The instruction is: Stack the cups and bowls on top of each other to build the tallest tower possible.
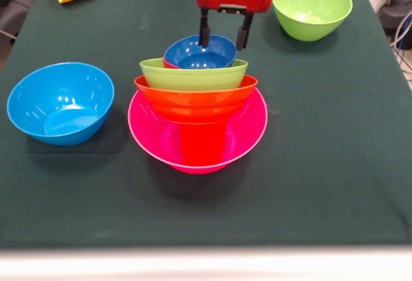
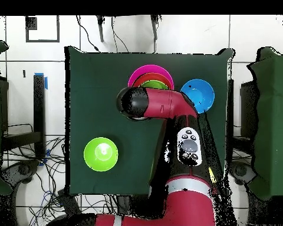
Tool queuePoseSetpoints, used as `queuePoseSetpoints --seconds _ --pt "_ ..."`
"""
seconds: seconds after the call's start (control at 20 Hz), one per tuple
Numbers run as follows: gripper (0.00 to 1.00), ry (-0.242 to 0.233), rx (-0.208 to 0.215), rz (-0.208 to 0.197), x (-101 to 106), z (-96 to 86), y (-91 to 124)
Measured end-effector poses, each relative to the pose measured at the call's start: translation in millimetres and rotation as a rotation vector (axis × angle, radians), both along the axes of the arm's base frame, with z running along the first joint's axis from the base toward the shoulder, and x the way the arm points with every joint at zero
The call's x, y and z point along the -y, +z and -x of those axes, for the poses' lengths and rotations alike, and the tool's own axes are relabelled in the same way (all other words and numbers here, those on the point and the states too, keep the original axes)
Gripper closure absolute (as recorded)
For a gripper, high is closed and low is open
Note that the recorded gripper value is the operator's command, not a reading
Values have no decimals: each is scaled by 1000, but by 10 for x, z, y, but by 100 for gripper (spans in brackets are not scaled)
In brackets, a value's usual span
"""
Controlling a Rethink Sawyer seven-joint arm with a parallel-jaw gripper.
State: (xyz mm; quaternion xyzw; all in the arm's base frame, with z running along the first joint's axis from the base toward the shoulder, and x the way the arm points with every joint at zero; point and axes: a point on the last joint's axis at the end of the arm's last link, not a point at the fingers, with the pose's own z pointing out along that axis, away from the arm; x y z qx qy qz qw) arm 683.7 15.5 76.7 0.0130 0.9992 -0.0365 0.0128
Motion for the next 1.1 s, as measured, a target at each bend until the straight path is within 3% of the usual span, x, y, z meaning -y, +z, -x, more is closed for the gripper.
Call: queuePoseSetpoints --seconds 0.55,1.1 --pt "0 1 1 1 2 -3 15" --pt "0 -24 -23 4 129 -46 582"
